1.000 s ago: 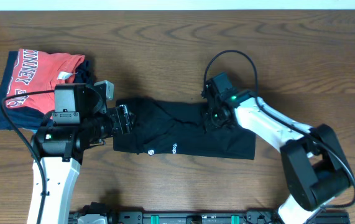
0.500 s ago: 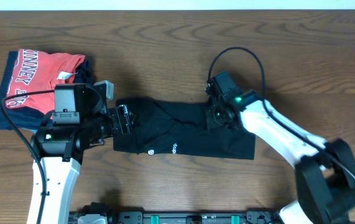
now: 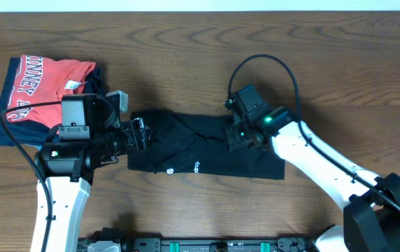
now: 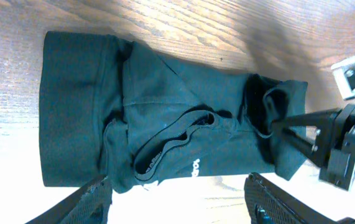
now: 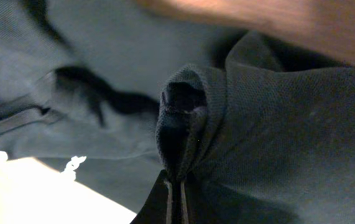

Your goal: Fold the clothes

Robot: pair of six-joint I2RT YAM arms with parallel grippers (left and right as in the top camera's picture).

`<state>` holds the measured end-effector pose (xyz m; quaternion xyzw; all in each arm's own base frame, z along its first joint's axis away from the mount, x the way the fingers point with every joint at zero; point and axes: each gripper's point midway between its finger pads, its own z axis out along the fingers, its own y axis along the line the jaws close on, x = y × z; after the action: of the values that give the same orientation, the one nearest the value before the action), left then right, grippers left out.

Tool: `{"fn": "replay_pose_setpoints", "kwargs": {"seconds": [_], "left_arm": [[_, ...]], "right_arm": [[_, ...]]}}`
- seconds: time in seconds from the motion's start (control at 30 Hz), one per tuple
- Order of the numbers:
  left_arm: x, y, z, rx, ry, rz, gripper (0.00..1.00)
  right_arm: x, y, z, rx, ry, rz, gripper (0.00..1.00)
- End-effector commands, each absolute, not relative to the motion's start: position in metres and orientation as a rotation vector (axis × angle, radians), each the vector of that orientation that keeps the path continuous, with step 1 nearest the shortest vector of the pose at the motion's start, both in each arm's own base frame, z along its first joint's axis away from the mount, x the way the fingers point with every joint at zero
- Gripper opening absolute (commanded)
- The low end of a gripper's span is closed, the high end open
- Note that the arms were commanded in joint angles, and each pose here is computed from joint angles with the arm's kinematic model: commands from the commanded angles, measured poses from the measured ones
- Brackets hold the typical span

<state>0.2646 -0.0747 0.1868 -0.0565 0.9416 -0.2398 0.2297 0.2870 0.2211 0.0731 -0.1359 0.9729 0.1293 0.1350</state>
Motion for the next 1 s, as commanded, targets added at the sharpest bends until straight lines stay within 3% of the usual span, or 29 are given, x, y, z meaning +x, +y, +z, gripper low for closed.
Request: {"fn": "replay_pose_setpoints", "kwargs": {"seconds": [0.0,0.07,0.13,0.17,0.27,0.47,0.6,0.73,0.87,0.93,0.97], "left_arm": [[0.268,-0.072,0.192,-0.146,2.574,-0.642,0.69],[0.268,-0.072,0.192,-0.146,2.574,-0.642,0.69],[0.268,-0.072,0.192,-0.146,2.574,-0.642,0.69],[0.268,-0.072,0.192,-0.146,2.574,-0.643,0.69],[0.267,-0.072,0.192,-0.147,2.576,-0.643,0.69],[0.266,-0.072,0.191,-0.149,2.583,-0.643,0.69],[0.262,-0.072,0.189,-0.15,2.601,-0.643,0.7],[0.261,-0.072,0.188,-0.148,2.606,-0.642,0.69],[0.261,-0.072,0.188,-0.148,2.606,-0.642,0.69],[0.261,-0.072,0.188,-0.148,2.606,-0.642,0.69],[0.261,-0.072,0.188,-0.148,2.606,-0.642,0.7]], "right_arm": [[0.28,0.238,0.078,-0.368,2.816,0.405,0.02],[0.28,0.24,0.078,-0.308,2.815,0.391,0.1],[0.285,0.242,0.079,-0.295,2.791,0.378,0.36],[0.287,0.243,0.08,-0.294,2.78,0.379,0.41],[0.289,0.246,0.082,-0.296,2.766,0.399,0.44],[0.294,0.234,0.08,-0.269,2.778,0.373,0.3],[0.293,0.206,0.072,-0.263,2.841,0.295,0.4],[0.278,0.184,0.057,-0.258,2.954,0.203,0.19],[0.261,0.169,0.033,-0.182,3.059,0.108,0.12],[0.248,0.175,0.021,-0.16,3.114,0.179,0.01],[0.241,0.184,0.018,-0.199,3.132,0.256,0.01]]}}
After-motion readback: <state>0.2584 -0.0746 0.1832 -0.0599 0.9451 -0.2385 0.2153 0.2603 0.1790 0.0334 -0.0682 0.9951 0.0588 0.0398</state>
